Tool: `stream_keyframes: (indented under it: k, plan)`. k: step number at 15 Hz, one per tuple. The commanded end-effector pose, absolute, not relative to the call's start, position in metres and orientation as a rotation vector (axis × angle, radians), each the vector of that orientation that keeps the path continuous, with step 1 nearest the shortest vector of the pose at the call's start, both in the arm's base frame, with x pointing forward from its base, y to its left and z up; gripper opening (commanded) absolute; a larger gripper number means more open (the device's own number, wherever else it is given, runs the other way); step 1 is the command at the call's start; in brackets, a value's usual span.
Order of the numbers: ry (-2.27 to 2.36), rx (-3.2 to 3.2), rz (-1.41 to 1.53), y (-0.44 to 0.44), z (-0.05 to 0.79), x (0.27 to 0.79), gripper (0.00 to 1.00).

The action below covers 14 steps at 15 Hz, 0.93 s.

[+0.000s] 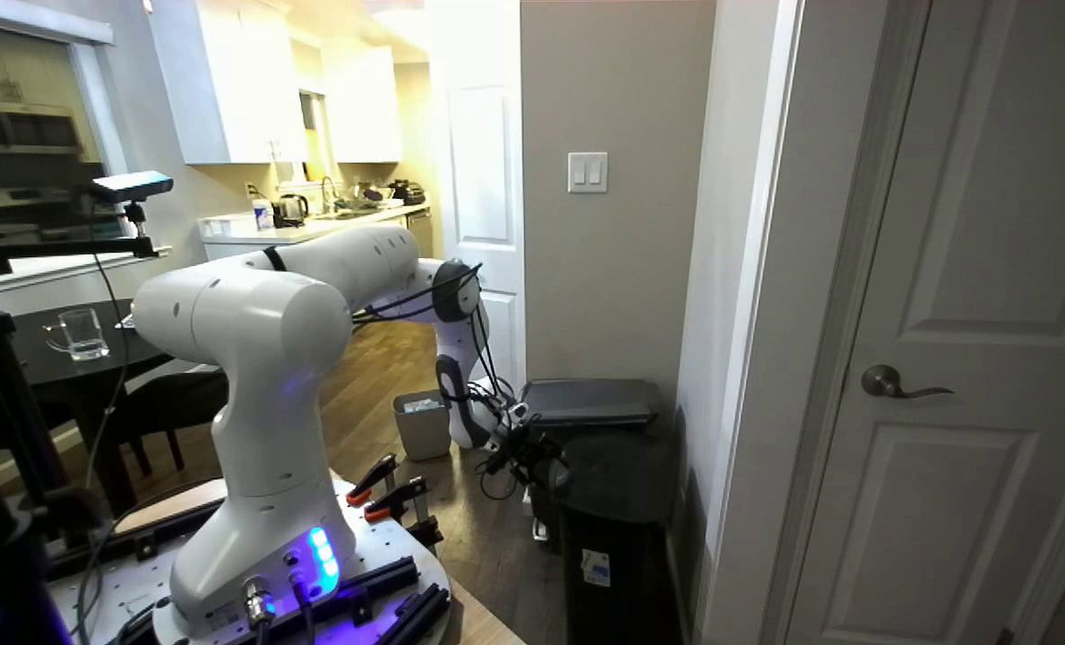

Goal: Open the bin completely

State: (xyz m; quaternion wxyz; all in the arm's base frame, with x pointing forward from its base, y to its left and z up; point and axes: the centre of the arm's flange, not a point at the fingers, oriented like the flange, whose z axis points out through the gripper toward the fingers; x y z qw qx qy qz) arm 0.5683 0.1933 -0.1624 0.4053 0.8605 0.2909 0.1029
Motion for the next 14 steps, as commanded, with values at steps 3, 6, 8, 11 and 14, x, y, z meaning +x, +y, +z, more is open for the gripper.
stream_keyframes:
  k: [3,6,8,11,14]
  plan:
    - [0.601,2.14,0.32,0.162,-0.103,0.56,1.0]
    - [0.531,2.174,0.358,0.15,-0.078,0.556,1.0]
    - [0.492,2.191,0.385,0.142,-0.061,0.555,1.0]
    - [0.455,2.217,0.429,0.131,-0.038,0.551,1.0]
    - [0.432,2.277,0.479,0.112,-0.019,0.549,1.0]
